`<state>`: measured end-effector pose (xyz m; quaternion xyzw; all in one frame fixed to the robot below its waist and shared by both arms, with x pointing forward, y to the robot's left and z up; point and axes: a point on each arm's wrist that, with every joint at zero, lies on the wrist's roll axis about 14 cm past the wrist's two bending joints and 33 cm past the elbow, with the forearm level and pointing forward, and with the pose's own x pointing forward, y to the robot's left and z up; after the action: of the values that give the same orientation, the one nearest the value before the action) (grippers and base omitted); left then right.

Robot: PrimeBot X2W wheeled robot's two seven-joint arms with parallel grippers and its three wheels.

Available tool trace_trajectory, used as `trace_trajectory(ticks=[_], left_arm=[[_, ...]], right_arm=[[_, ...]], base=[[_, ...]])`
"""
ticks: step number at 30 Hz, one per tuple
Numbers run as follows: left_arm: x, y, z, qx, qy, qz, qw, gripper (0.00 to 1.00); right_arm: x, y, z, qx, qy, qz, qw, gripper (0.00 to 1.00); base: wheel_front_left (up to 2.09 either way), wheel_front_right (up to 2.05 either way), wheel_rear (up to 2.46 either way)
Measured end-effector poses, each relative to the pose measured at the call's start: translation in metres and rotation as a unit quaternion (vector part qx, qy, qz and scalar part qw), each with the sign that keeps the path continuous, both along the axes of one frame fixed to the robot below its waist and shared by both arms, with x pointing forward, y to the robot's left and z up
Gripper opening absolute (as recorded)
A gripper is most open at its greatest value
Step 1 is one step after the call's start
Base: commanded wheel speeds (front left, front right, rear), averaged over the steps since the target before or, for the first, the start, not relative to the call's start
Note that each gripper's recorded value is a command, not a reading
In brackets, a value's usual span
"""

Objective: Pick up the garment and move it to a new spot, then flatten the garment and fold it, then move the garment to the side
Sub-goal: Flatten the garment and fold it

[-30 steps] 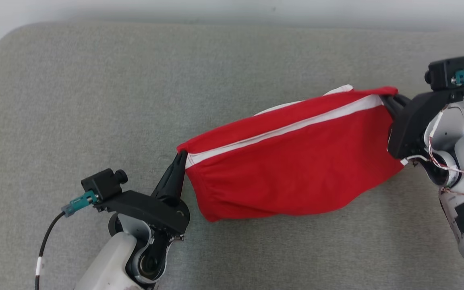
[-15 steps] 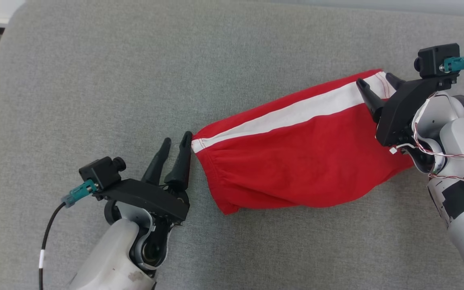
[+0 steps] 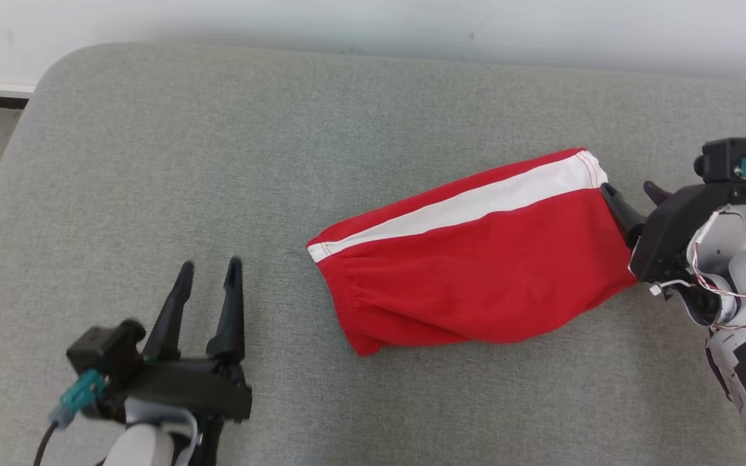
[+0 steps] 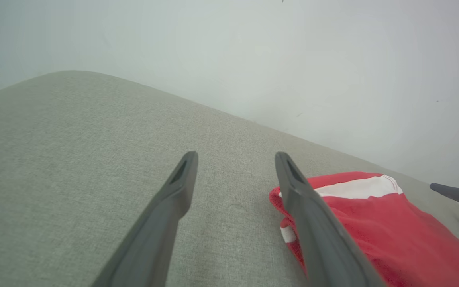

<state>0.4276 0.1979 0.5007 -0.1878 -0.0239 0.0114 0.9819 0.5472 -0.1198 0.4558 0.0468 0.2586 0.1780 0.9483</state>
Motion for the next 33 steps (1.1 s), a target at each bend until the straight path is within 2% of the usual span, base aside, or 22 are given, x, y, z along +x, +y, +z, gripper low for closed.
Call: trace_trajectory(ticks=[4,15,20,26,27,28,29,33], left_arm=[[-0.019,0.013,-0.002,0.037,0.000,0.018,0.999,1.00],[-0.058,0.036,-0.021,0.071,0.030,0.059,0.995,1.00],[-0.071,0.049,-0.025,0.077,0.040,0.079,0.993,1.00],[-0.078,0.057,-0.029,0.084,0.048,0.089,0.991,1.00],[-0.079,0.057,-0.028,0.083,0.047,0.089,0.991,1.00],[-0.080,0.057,-0.028,0.083,0.047,0.088,0.991,1.00],[-0.080,0.056,-0.028,0.082,0.047,0.087,0.992,1.00],[-0.079,0.053,-0.030,0.080,0.048,0.084,0.992,1.00]], right_arm=[[-0.003,-0.006,-0.007,0.005,0.012,-0.014,1.000,1.00],[-0.002,-0.017,-0.050,0.012,0.059,-0.062,0.996,1.00],[-0.002,0.003,-0.064,0.023,0.078,-0.056,0.995,1.00],[-0.005,0.015,-0.077,0.001,0.108,-0.036,0.993,1.00],[-0.006,0.013,-0.078,-0.003,0.112,-0.039,0.993,0.61],[-0.007,0.012,-0.078,-0.007,0.113,-0.038,0.993,0.33],[-0.008,0.012,-0.078,-0.008,0.114,-0.039,0.993,0.00],[-0.010,0.009,-0.079,-0.006,0.114,-0.045,0.992,0.00]], base=[[0.00,0.00,0.00],[0.00,0.00,0.00],[0.00,0.00,0.00],[0.00,0.00,0.00],[0.00,0.00,0.00],[0.00,0.00,0.00],[0.00,0.00,0.00],[0.00,0.00,0.00]])
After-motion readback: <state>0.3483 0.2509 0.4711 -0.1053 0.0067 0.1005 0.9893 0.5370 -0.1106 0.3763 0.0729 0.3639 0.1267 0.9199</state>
